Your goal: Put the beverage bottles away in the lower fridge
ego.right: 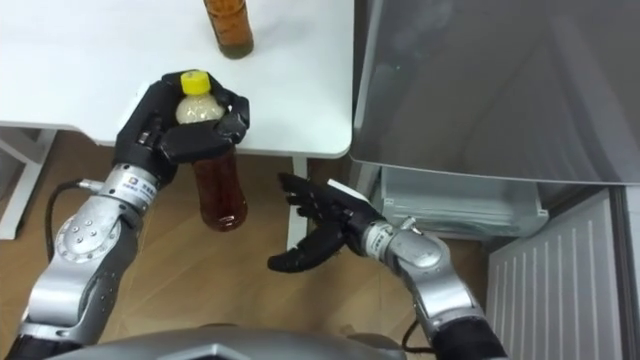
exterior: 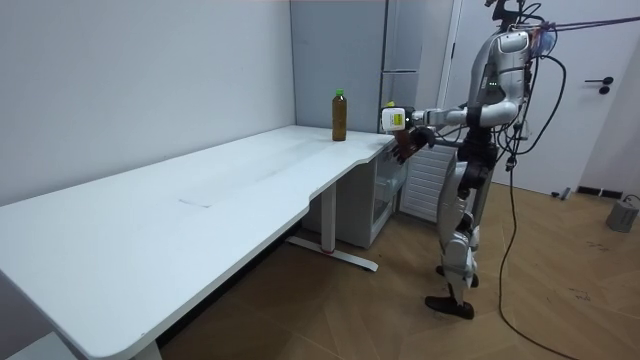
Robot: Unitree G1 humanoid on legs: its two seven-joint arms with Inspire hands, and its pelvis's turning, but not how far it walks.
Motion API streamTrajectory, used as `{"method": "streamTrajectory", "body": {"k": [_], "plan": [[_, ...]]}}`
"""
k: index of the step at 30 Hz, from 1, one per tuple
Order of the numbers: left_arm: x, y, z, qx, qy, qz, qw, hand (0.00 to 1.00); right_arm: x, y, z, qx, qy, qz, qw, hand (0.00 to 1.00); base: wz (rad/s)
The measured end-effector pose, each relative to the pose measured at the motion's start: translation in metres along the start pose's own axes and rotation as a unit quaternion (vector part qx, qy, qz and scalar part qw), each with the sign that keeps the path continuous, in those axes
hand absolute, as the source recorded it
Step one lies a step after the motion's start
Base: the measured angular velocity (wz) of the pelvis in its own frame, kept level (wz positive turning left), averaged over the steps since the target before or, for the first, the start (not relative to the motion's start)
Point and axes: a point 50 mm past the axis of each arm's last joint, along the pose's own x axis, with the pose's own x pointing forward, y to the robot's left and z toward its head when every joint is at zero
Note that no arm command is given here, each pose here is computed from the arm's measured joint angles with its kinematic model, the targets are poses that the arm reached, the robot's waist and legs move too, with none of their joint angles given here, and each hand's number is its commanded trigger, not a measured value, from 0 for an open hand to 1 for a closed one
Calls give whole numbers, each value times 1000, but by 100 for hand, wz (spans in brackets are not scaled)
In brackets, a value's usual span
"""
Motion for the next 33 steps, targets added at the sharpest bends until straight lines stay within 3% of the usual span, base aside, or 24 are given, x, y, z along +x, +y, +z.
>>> {"method": "streamTrajectory", "body": {"k": [9,16,33], "plan": [[1,-7,-3,-4,5,-13,1000,100,-1,4,2,27,-20,47,998,0,0],[2,-19,-5,-7,10,-56,998,100,4,18,3,48,-26,101,993,0,-3],[-1,-37,-15,0,34,-113,993,100,3,19,-2,52,-7,108,993,0,-1]]}}
